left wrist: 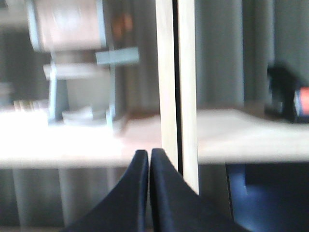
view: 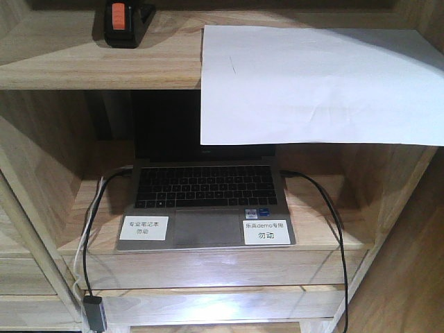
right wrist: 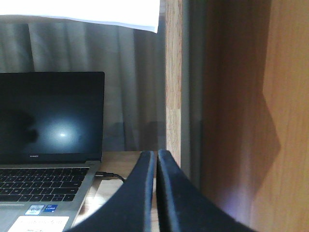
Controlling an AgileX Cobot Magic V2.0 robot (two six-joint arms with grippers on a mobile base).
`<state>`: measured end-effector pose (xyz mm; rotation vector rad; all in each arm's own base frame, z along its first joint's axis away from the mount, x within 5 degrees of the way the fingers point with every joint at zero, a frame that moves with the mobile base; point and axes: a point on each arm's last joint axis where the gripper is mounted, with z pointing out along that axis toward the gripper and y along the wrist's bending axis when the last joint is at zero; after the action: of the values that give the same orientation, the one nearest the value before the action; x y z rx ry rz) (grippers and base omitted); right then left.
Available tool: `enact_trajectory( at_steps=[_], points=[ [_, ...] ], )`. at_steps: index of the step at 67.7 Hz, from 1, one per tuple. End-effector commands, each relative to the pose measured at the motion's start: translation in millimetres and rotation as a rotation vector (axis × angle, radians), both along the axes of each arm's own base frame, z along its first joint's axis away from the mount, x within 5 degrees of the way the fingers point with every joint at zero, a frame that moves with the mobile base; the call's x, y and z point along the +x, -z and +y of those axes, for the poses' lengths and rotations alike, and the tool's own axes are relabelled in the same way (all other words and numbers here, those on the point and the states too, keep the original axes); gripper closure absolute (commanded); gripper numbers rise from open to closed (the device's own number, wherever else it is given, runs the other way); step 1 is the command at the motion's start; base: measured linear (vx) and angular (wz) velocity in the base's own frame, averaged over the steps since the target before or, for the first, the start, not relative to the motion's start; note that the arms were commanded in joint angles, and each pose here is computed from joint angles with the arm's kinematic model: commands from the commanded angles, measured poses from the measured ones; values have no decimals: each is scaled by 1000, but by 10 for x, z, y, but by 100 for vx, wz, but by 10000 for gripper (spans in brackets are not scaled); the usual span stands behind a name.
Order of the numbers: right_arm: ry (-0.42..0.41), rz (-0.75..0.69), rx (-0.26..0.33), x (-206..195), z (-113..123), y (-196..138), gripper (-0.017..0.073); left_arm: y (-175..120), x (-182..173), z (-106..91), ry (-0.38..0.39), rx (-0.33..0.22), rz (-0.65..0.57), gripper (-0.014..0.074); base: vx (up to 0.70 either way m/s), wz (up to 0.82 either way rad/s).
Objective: Grab stapler and paper to desk for stapling
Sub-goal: 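Reach the left gripper toward the black stapler on the upper shelf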
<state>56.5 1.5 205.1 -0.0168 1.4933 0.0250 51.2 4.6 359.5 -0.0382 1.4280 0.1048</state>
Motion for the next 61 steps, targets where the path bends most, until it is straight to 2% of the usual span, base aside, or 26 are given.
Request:
enact_trajectory(
  at_steps=[1, 12, 21, 26, 40, 44, 52, 61],
  points=[
    [0, -83, -1, -19, 2, -62, 568, -130, 3, -4, 11, -24, -73, 601, 0, 0],
    [0, -83, -1, -19, 2, -62, 568, -123, 6, -20, 43, -33, -65, 592, 0, 0],
    [0, -83, -1, -19, 2, -62, 568, -101, 25, -36, 73, -31, -37, 535, 0, 0],
    [0, -83, -1, -19, 2, -62, 568, -98, 42, -44, 89, -31, -30, 475, 0, 0],
    [0, -83, -1, -19, 2, -62, 568, -93, 66, -71, 135, -34, -21, 225, 0, 0],
    [0, -83, -1, -19, 2, -62, 568, -94, 65, -78, 148, -34, -21, 176, 0, 0],
    [0, -83, -1, -19, 2, -62, 568, -88, 86, -99, 180, -29, -11, 113, 0, 0],
    [0, -83, -1, -19, 2, -62, 568, -64, 158, -127, 211, -29, 33, 94, 0, 0]
  ],
)
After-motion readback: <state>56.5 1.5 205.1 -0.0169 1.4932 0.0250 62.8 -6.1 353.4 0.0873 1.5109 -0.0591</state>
